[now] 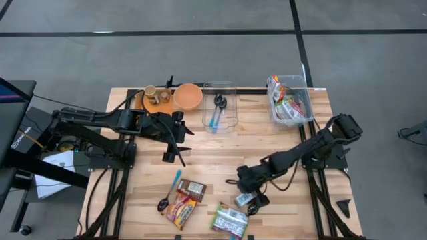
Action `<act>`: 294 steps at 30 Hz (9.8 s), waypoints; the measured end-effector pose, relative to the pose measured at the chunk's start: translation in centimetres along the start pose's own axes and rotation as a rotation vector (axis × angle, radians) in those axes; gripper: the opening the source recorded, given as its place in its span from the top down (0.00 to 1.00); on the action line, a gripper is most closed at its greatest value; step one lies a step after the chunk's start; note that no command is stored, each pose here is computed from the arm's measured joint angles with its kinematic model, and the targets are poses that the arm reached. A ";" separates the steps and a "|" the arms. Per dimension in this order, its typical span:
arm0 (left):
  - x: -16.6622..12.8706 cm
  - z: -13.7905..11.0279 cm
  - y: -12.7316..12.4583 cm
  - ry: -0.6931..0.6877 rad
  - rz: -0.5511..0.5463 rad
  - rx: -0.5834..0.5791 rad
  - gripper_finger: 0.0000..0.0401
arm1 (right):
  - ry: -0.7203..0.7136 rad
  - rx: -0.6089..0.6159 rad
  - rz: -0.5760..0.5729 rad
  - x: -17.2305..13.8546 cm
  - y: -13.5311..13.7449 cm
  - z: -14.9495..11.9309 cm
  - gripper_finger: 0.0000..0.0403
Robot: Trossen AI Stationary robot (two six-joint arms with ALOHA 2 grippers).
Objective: Pick & Place Food Item
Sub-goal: Put the white seasoning bottle into the orange bin
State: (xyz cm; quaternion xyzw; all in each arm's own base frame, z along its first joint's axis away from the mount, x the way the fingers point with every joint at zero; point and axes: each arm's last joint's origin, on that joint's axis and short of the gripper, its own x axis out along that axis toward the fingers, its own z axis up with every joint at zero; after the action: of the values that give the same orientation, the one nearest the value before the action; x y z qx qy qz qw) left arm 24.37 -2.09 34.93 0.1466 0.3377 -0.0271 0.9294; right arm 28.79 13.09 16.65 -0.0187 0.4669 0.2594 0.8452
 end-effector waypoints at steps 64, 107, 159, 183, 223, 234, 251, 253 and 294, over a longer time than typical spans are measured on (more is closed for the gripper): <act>-0.1 -0.1 -0.7 -0.004 -0.088 0.144 0.37 | 0.183 0.586 -0.250 1.5 -8.8 0.2 0.20; 7.9 -7.5 -3.8 -0.348 0.091 0.182 0.34 | -0.755 -0.121 -0.812 -13.7 0.3 7.4 0.53; 15.5 2.6 3.4 -1.156 -0.486 0.111 0.05 | -1.274 -0.663 -0.534 -16.5 0.6 7.0 0.53; 16.2 3.1 4.0 -1.057 -0.512 0.099 0.06 | -1.291 -0.534 -0.528 -17.3 -1.8 6.9 0.53; 17.9 1.6 4.1 -0.850 -0.530 0.045 0.51 | -1.230 -0.501 -0.516 -16.9 -2.4 6.7 0.04; 16.4 -1.3 3.9 -0.162 0.067 0.147 0.51 | -1.248 -0.470 -0.529 -19.6 -1.3 5.9 0.13; 7.3 -6.5 3.0 0.937 0.618 0.642 0.51 | -1.137 -0.228 -0.553 -21.9 -1.1 3.7 0.12; 7.1 -7.2 3.1 1.025 0.598 0.683 0.51 | -1.129 -0.219 -0.568 -22.1 -1.4 3.5 0.12; 8.1 -14.6 7.7 1.675 0.006 0.685 0.51 | -1.088 -0.148 -0.642 -23.0 -3.5 2.6 0.12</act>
State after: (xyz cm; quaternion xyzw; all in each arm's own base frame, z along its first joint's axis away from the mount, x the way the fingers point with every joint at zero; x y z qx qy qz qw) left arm 22.74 9.92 21.08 0.3877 0.8767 -0.0080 0.2847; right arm 22.55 1.12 35.80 -0.0817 -0.0772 -0.0031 0.9937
